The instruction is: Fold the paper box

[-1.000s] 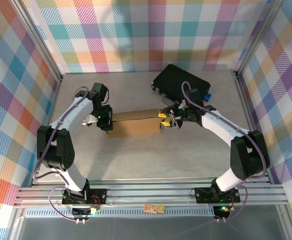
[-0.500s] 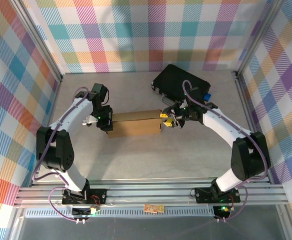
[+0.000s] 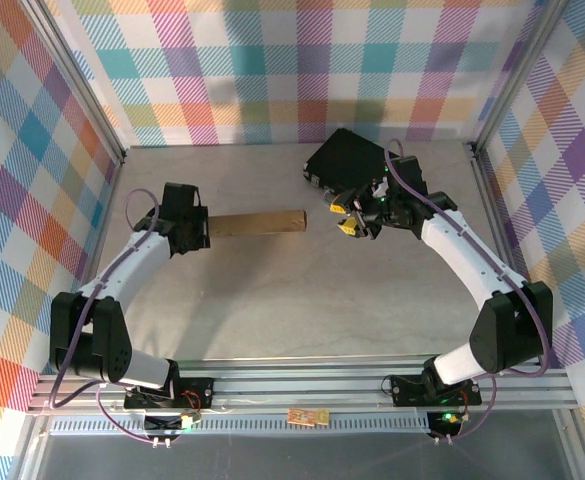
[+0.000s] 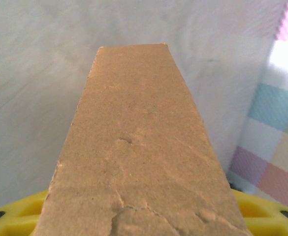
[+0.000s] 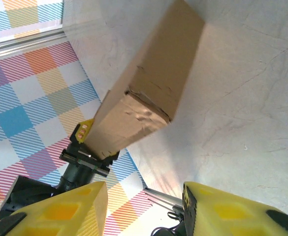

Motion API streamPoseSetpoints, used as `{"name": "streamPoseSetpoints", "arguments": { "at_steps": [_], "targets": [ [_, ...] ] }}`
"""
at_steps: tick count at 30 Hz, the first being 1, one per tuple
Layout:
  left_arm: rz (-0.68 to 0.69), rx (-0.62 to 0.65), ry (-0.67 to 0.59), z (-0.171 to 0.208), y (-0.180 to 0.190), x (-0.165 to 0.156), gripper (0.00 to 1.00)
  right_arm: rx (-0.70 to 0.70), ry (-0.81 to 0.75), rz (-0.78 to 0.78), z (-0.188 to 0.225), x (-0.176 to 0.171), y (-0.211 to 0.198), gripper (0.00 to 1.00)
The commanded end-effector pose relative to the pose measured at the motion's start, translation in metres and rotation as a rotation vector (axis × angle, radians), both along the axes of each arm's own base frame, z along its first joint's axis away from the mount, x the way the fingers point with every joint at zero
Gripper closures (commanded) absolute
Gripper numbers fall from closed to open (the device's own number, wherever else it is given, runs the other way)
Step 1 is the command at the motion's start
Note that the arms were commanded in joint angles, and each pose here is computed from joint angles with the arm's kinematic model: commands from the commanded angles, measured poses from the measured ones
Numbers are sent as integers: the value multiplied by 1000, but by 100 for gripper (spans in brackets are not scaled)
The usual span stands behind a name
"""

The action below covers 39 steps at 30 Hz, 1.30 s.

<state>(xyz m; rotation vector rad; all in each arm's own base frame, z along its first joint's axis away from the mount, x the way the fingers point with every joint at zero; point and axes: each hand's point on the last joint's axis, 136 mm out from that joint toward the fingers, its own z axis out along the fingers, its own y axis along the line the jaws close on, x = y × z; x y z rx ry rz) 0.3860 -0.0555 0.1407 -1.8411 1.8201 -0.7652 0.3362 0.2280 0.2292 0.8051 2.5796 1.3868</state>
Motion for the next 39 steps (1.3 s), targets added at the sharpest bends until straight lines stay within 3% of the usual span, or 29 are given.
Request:
{"name": "streamPoseSetpoints", "arguments": {
  "at_steps": [1, 5, 7, 11, 14, 16, 19, 21, 24, 28, 33, 34, 37, 39],
  "targets": [
    [-34, 17, -198, 7, 1, 27, 67, 12, -27, 26, 5, 1, 2, 56],
    [-67, -20, -199, -28, -8, 21, 64, 20, -43, 37, 9, 1, 4, 56],
    [-85, -30, -203, -40, -12, 17, 57, 20, -45, 40, 8, 1, 4, 55],
    [-161, -53, -142, -53, -24, -3, 30, 15, -40, 45, 6, -1, 3, 49],
    [-234, -51, 29, -72, -27, -46, 19, 3, -27, 41, 3, -3, -2, 43],
    [-262, -38, 86, -79, -25, -72, 16, -7, -23, 31, 1, -5, -7, 38],
    [-268, -28, 159, -85, -18, -111, 0, -34, -13, 6, -3, -7, -18, 27],
    [-295, 15, 189, -75, -13, -131, 0, -76, -26, -2, -2, -9, -27, 16],
    [-366, 141, 183, -42, 1, -146, 0, -142, -65, -3, 4, -12, -38, 0],
    [-423, 344, 44, 26, 21, -149, 0, -287, -151, -29, 18, -21, -64, 1],
    [-505, 636, -155, 93, 42, -149, 0, -607, -399, -164, 42, -47, -133, 1],
    [-497, 686, -137, 98, 50, -153, 0, -669, -440, -192, 42, -54, -147, 1],
    [-319, 885, 95, 95, 106, -183, 0, -926, -493, -343, 17, -73, -204, 1],
    [-213, 1012, 186, 94, 135, -201, 0, -1036, -647, -303, 0, -72, -213, 1]
  ]
}}
